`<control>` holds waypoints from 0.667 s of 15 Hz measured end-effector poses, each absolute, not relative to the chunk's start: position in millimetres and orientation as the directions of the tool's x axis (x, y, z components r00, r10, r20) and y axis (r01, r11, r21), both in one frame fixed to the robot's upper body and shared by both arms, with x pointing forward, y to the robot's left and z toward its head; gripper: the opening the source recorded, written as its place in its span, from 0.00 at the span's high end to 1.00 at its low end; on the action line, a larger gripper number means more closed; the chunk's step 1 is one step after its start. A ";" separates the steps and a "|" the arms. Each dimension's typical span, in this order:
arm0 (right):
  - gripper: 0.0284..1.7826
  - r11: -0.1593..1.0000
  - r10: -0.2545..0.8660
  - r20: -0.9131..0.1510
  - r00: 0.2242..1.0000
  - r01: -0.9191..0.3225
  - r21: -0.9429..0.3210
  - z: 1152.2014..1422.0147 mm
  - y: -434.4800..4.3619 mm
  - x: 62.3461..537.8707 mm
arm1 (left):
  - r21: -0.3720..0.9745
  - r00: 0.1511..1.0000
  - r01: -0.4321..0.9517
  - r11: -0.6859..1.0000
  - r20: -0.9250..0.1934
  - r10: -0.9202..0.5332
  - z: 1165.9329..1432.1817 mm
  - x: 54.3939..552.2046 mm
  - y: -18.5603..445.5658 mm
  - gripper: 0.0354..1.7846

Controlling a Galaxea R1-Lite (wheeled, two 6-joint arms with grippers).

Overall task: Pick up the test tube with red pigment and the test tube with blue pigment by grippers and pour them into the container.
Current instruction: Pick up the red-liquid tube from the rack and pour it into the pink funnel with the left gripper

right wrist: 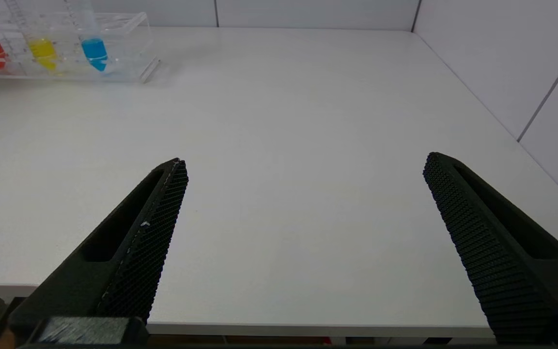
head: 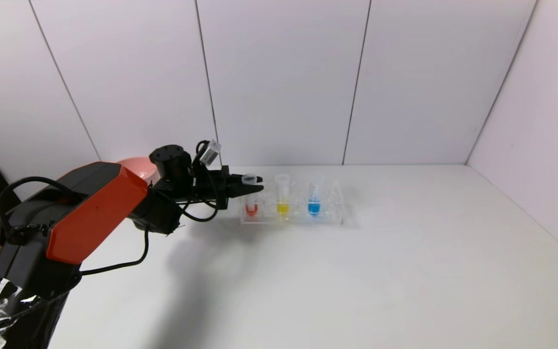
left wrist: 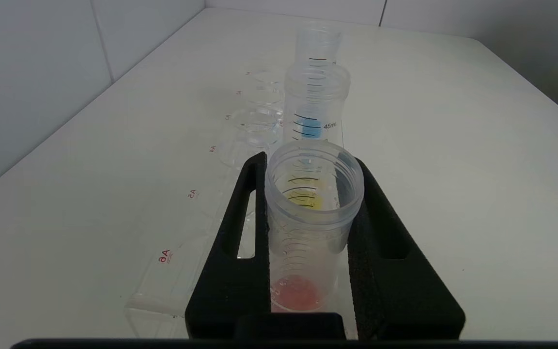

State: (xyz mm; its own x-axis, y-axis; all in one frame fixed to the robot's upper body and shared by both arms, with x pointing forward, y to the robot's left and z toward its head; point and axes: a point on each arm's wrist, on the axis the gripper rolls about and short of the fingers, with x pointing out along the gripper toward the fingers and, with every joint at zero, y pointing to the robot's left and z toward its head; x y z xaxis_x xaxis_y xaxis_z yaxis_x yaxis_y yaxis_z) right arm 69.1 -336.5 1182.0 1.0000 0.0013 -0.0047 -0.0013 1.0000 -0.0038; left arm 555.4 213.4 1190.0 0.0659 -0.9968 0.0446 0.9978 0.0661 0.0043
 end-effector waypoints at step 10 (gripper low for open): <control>0.00 1.000 0.002 -0.005 1.000 -0.002 -0.004 1182.0 -336.5 69.1 | -0.006 0.039 0.999 0.039 0.069 -0.997 1228.9 559.5 206.2 0.75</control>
State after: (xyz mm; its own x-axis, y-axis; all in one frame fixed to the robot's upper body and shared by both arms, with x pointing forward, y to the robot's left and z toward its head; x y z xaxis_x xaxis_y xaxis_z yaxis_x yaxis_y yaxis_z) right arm 69.1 -336.5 1182.0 1.0000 0.0017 -0.0047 -0.0017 1.0000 -0.0043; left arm 559.5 206.2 1228.9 0.0391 -0.9968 0.0692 0.9992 0.0387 -0.0065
